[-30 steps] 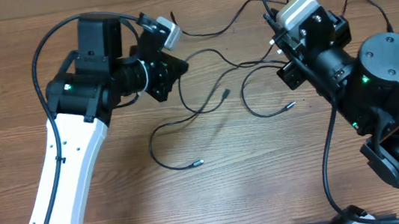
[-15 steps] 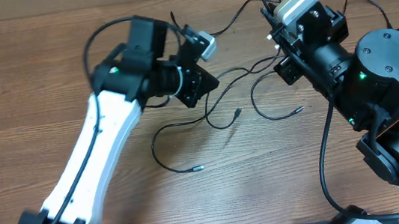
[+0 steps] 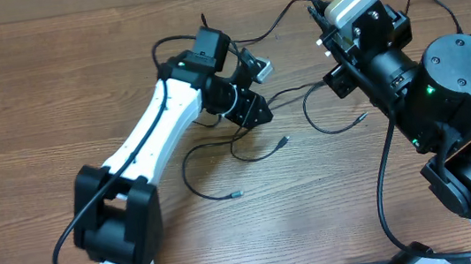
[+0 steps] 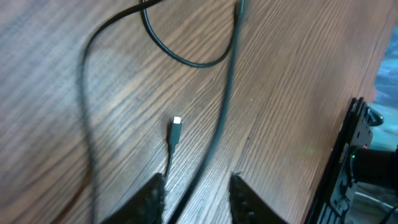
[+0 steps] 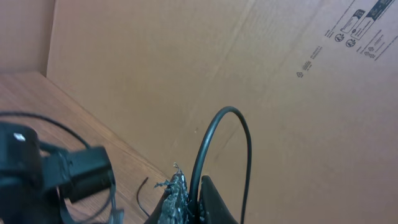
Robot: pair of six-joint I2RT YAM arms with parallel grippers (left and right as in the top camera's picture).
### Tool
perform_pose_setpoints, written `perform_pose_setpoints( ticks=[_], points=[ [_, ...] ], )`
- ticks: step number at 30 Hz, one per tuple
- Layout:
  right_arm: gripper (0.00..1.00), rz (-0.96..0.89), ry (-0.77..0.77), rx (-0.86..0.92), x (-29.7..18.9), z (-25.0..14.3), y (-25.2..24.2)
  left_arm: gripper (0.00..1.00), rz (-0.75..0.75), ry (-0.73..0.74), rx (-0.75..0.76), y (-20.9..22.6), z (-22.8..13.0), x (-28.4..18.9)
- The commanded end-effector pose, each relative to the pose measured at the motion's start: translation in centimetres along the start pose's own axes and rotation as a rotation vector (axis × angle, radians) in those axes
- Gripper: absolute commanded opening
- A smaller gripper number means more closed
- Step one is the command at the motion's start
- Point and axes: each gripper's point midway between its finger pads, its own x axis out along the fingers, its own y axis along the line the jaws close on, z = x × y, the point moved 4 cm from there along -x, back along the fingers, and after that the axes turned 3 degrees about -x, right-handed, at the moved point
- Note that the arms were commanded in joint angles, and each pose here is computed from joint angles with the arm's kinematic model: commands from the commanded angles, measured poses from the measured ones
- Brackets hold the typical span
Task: Untangle cables
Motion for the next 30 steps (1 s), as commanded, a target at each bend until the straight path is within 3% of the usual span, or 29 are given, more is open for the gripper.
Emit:
perform_pose_setpoints(
  ticks=[1, 6, 10, 12, 17, 30],
  points=[
    [0.04, -0.017, -0.035, 0.006, -0.6, 1.2, -0.6, 0.39, -0.017, 0.022, 0.019, -0.6, 0.1, 1.4],
    [0.04, -0.017, -0.035, 0.006, -0.6, 1.1, -0.6, 0.46, -0.027, 0.032, 0.074, -1.8, 0.2, 2.5],
    [0.04, -0.017, -0.036, 0.026, -0.6, 1.2, -0.6, 0.63, -0.023, 0.004, 0.122, -2.6, 1.0, 3.1],
    [0.04, -0.013, -0.036, 0.032, -0.6, 1.2, -0.5, 0.81, 0.007, -0.010, 0.138, -2.5, 1.4, 3.4],
    [0.04, -0.014, -0.036, 0.032, -0.6, 1.2, -0.5, 0.93, 0.093, -0.047, 0.136, -1.9, 2.4, 3.6],
    [0.04, -0.023, -0.051, 0.030, -0.6, 1.5, -0.7, 1.00, 0.115, -0.090, 0.177, -1.5, 3.3, 2.9]
  ],
)
